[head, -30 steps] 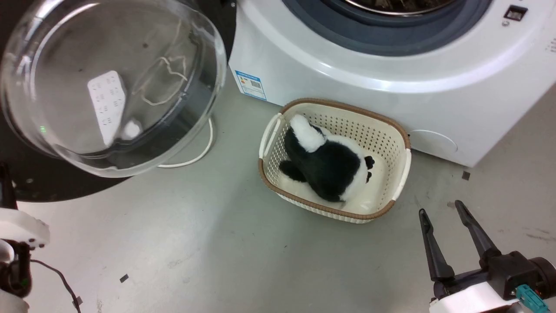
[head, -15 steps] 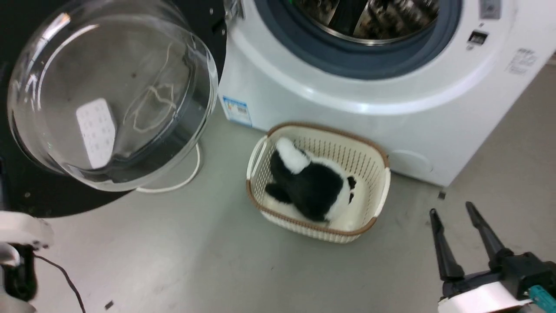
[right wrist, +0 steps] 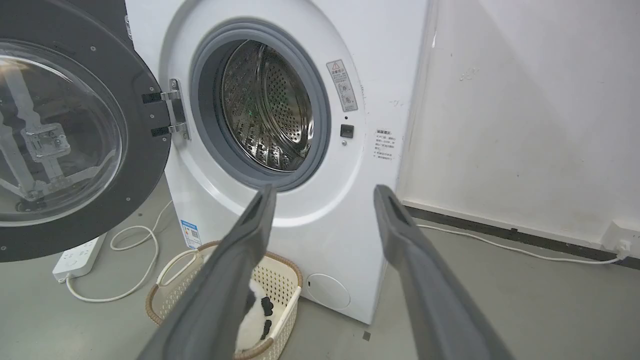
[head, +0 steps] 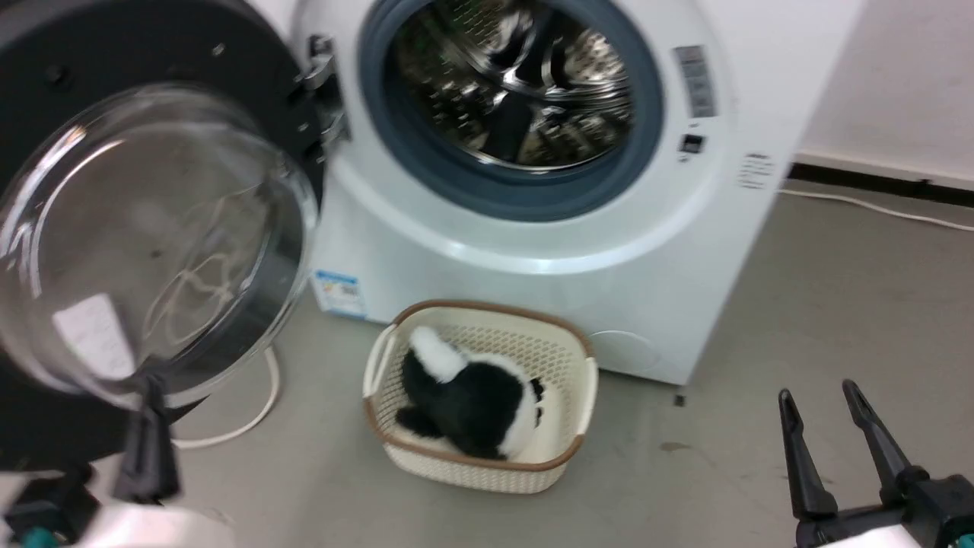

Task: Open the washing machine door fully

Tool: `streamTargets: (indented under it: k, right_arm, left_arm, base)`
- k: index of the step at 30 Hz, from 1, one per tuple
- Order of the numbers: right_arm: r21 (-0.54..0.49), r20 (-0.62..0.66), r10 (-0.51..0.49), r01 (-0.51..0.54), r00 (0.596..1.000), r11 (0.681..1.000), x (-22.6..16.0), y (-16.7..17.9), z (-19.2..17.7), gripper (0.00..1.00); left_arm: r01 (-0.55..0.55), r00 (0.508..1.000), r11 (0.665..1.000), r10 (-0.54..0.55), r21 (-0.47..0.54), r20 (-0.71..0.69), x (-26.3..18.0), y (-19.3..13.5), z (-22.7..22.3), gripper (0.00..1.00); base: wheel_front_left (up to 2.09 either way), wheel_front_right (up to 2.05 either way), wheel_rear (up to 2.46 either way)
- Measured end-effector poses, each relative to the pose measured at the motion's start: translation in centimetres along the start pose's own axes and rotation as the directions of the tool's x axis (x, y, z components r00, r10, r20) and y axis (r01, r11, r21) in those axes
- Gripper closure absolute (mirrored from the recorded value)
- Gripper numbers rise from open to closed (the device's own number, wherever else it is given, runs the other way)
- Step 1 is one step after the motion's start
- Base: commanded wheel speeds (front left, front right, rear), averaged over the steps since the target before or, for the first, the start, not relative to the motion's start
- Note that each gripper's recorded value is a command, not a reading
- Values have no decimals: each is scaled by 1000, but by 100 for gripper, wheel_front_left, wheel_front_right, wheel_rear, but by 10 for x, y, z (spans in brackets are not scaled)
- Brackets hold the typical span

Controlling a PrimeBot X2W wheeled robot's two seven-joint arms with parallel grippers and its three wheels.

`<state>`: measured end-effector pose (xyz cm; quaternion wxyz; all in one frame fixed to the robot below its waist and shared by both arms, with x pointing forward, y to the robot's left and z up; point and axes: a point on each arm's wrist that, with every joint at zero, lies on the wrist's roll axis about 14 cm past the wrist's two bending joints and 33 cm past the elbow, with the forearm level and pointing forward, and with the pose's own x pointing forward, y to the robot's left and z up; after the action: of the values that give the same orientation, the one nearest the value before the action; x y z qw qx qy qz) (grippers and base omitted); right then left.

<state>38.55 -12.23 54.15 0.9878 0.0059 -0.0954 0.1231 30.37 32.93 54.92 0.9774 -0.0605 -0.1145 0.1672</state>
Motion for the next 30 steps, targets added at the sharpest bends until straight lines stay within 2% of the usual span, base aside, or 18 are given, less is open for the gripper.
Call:
streamTargets:
  k: [1,2,3,8,14,23,30]
  right_arm:
    - [-5,3,-16,16,1000,1000,-5,-5,2,0]
    - [-9,4,-32,32,999,999,-10,-10,4,0]
    - [-13,7,-46,46,999,999,-14,-14,6,0]
    - [-17,7,-110,110,994,994,-36,-31,9,0]
    - [-16,-1,-154,154,988,988,-51,-41,9,0]
    - [-13,-18,-177,177,984,984,-58,-47,4,0]
    - [-5,-30,-172,172,985,985,-57,-45,0,0]
  left_arm:
    - [23,1000,1000,-23,-17,-12,-3,-10,-5,85]
    - [47,999,999,-48,-27,-23,-6,-21,-10,27]
    - [73,997,997,-74,-28,-33,-8,-30,-13,0]
    - [200,978,980,-201,-16,-56,-14,-76,-23,0]
    - [279,956,960,-278,0,-91,-19,-111,-36,0]
    - [342,934,940,-338,17,-120,-25,-135,-46,0]
    - [338,935,941,-332,29,-122,-26,-133,-46,0]
  base:
    - [0,0,0]
    - [0,0,0]
    - [0,0,0]
    - [0,0,0]
    - [0,0,0]
    - [0,0,0]
    - [0,0,0]
